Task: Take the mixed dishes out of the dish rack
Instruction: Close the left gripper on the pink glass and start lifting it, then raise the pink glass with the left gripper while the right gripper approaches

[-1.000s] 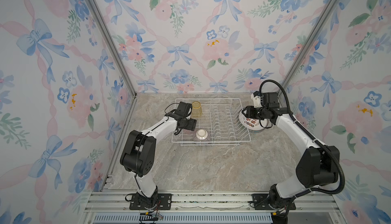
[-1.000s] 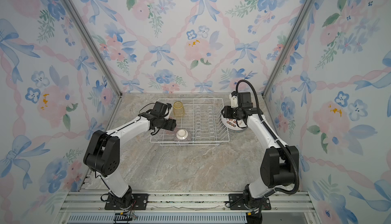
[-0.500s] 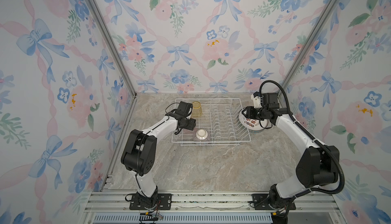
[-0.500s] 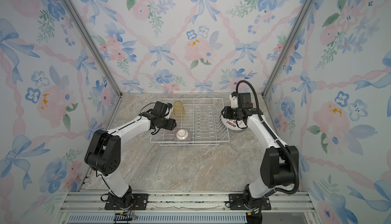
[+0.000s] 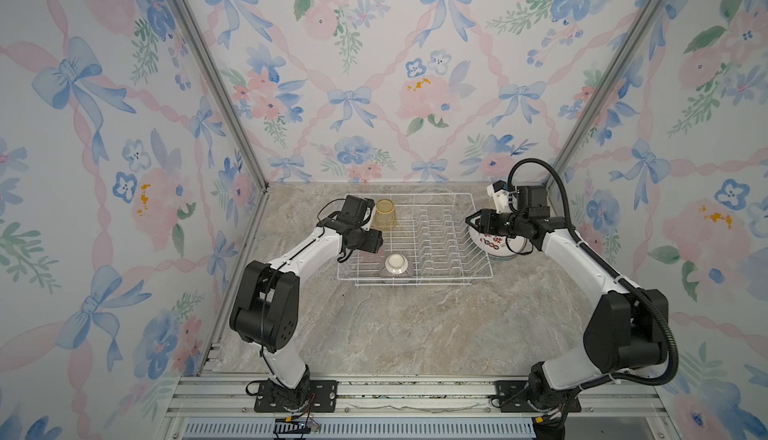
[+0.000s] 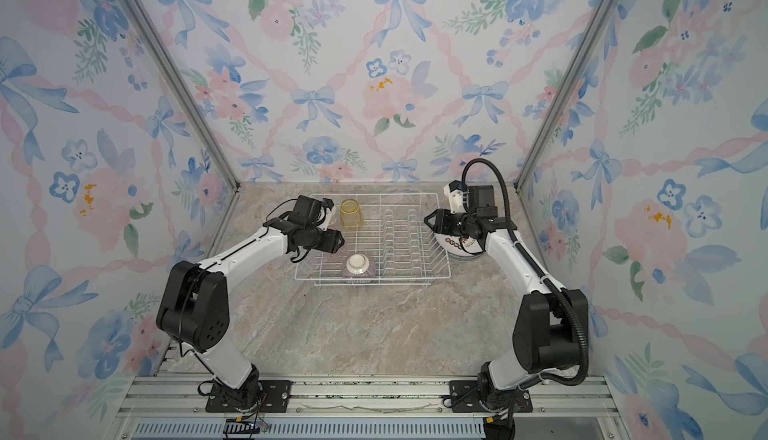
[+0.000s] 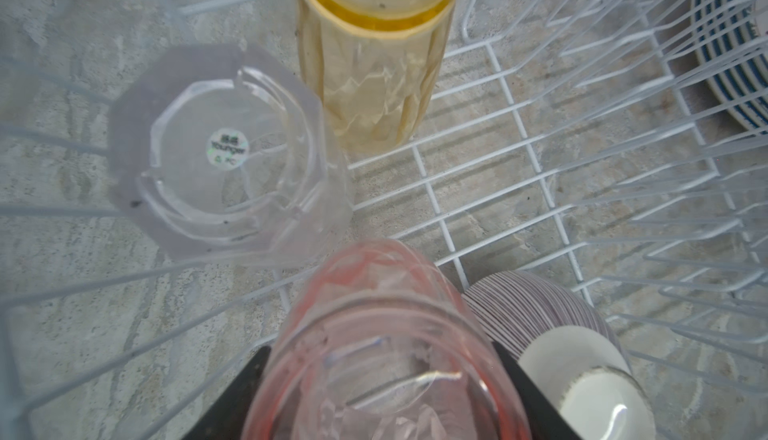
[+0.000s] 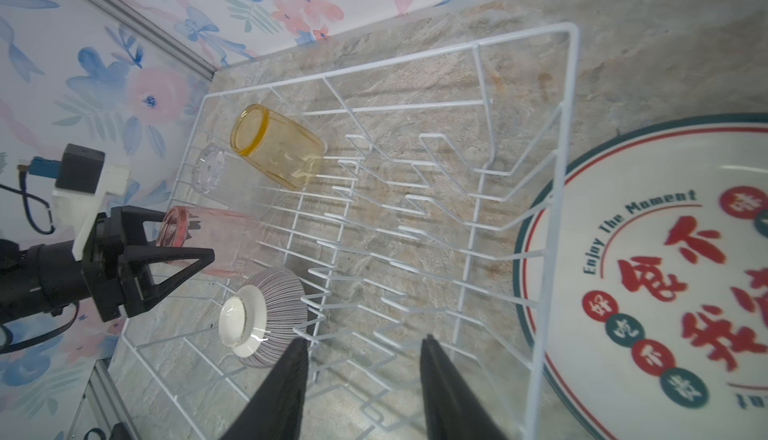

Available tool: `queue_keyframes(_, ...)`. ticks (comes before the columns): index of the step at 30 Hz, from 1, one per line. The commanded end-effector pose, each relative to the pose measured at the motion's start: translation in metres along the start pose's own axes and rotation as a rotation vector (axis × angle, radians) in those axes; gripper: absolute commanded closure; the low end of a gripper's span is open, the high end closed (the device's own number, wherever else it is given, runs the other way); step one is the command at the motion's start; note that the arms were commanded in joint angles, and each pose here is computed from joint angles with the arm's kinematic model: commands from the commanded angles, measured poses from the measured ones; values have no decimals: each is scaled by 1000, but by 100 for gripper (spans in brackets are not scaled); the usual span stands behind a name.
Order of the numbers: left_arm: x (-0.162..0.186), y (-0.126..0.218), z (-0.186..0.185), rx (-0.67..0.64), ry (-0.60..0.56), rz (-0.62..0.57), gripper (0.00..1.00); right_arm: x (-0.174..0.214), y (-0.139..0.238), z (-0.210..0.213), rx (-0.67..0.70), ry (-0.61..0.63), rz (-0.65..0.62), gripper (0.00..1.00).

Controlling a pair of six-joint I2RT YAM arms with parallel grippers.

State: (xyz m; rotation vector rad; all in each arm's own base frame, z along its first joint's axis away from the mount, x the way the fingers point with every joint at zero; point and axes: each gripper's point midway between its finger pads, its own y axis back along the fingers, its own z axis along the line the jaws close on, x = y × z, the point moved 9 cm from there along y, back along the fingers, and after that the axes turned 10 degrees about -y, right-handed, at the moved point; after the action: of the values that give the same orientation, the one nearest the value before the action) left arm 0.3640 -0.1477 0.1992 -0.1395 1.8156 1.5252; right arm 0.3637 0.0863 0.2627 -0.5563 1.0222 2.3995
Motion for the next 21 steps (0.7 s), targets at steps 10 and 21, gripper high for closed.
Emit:
queue_keyframes(10, -35, 54, -5, 159, -2, -199, 45, 17, -4, 46, -403, 32, 120, 56)
queue_keyframes(21, -69, 89, -28, 456, -39, -409, 45, 26, -19, 75, -687, -39, 205, 71)
